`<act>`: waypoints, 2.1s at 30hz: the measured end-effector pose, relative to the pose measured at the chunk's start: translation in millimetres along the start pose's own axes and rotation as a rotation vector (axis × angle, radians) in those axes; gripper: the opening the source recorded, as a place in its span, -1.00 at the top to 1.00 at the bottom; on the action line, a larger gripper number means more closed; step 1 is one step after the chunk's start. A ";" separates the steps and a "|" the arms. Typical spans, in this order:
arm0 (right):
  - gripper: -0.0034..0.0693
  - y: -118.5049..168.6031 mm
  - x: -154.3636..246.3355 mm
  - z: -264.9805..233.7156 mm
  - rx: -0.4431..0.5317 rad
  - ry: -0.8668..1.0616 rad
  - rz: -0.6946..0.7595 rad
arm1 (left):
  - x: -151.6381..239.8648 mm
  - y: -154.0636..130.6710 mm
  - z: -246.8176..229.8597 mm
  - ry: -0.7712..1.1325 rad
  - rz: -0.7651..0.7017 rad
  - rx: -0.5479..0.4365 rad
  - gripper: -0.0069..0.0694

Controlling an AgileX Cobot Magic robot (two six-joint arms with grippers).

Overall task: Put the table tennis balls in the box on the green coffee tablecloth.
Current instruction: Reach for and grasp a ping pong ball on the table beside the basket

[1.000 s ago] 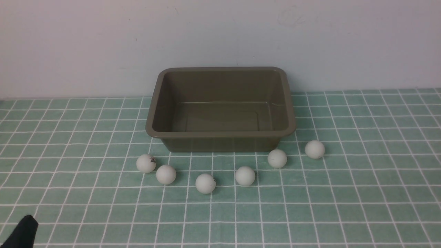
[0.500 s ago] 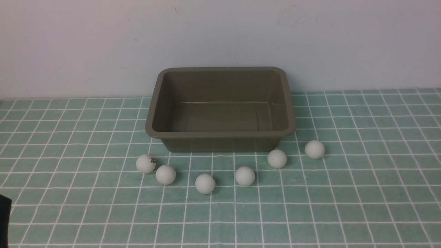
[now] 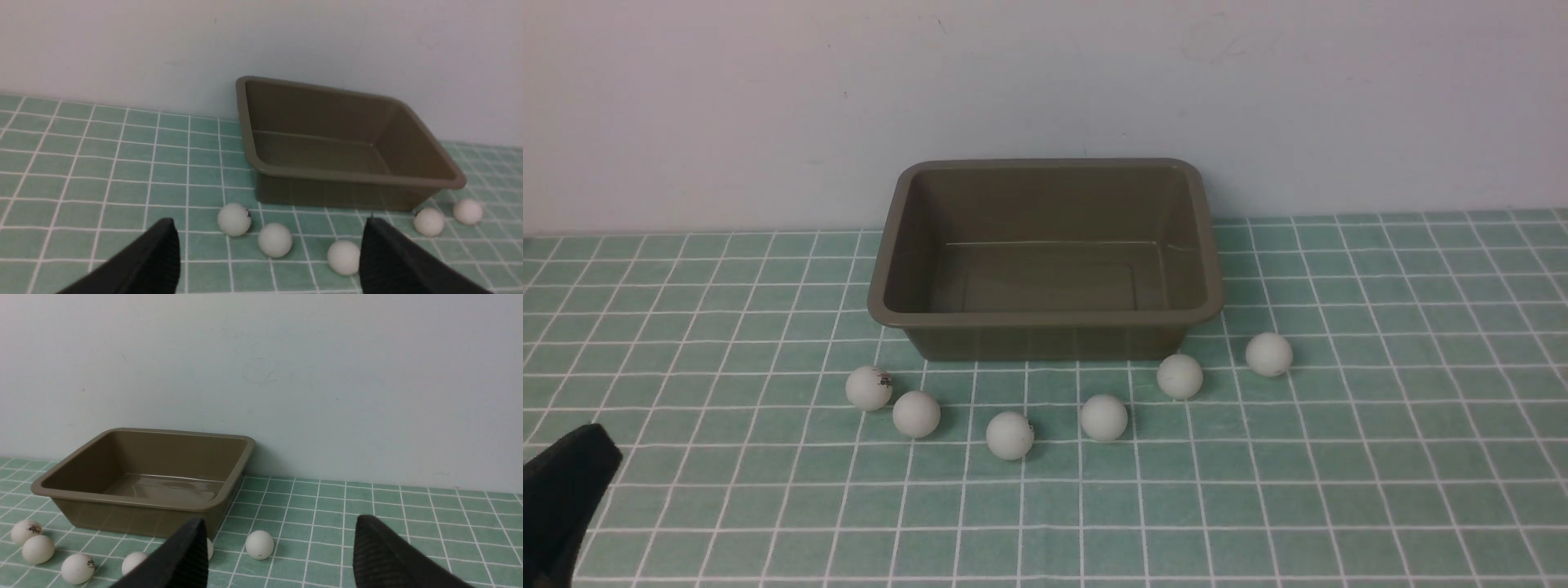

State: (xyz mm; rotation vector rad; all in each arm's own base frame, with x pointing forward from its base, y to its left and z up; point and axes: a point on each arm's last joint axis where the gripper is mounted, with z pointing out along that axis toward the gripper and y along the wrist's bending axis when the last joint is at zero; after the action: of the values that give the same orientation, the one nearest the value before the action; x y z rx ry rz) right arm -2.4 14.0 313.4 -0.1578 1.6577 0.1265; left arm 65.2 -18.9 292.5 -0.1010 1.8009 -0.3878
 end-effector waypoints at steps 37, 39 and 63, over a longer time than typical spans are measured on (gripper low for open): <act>-0.30 9.6 -1.6 84.1 -0.287 0.298 -0.050 | 6.1 43.3 276.5 0.747 0.276 0.187 -0.58; -0.30 9.5 -1.7 84.2 -0.285 0.296 -0.050 | 13.1 47.5 286.2 0.769 0.268 0.185 -0.58; -0.30 9.4 -2.0 84.3 -0.284 0.293 -0.047 | 59.9 69.6 331.8 0.797 0.191 0.172 -0.40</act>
State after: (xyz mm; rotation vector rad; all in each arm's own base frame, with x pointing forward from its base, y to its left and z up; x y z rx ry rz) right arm 78.6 38.2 307.5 -0.4483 1.9203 0.3159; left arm 375.2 -38.6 144.1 0.3979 2.5189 -0.4828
